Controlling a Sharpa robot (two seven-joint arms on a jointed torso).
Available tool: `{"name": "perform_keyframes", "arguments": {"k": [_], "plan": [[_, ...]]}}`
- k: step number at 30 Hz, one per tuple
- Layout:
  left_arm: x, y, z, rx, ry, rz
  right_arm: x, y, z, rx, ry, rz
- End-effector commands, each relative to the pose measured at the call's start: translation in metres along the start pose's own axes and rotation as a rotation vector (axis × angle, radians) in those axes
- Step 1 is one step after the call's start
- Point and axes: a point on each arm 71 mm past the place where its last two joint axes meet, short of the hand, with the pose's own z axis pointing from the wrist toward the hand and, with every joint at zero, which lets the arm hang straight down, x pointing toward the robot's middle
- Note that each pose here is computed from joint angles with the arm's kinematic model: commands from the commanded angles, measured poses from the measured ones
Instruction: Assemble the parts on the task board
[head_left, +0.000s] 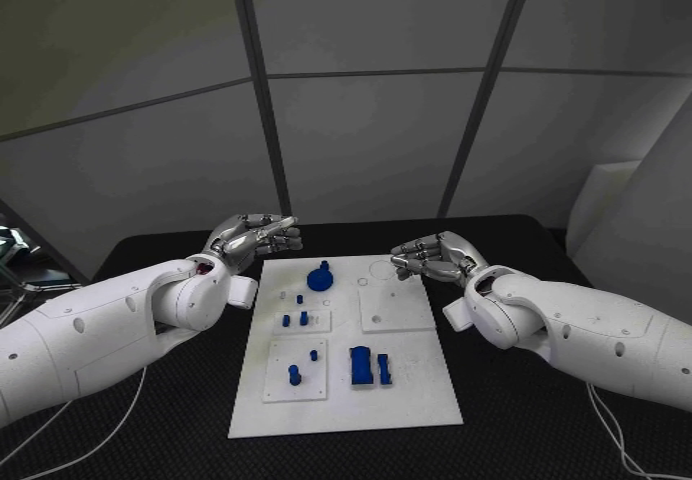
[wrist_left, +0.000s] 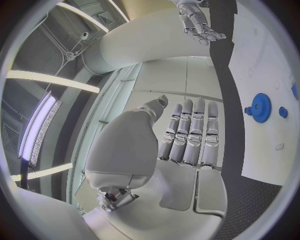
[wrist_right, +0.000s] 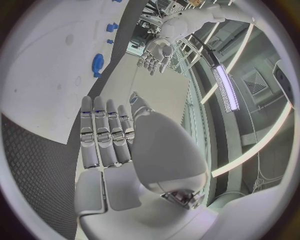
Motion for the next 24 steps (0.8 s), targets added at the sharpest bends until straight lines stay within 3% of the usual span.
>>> {"name": "perform_keyframes", "arguments": {"k": [1, 6, 13, 14, 24], "plan": [[-0.0098, -0.0034, 0.0035, 0.098, -0.130, -0.040, -0.002, -0.002, 0.014, -0.054, -0.008, 0.151], [-0.0122, 0.0050, 0.0108, 0.148, -0.242, -0.008, -0.002, -0.012, 0.035, -0.051, -0.064, 0.184], [-0.0090, 0.0161, 0.0170, 0.142, -0.291, -0.001, 0.000, -0.016, 0.046, -0.054, -0.091, 0.198], [-0.0041, 0.0184, 0.0168, 0.097, -0.214, -0.010, 0.001, -0.019, 0.044, -0.013, -0.090, 0.146], [0.0122, 0.0203, 0.0042, 0.088, -0.237, 0.029, 0.006, -0.008, 0.033, -0.038, -0.143, 0.182]]}}
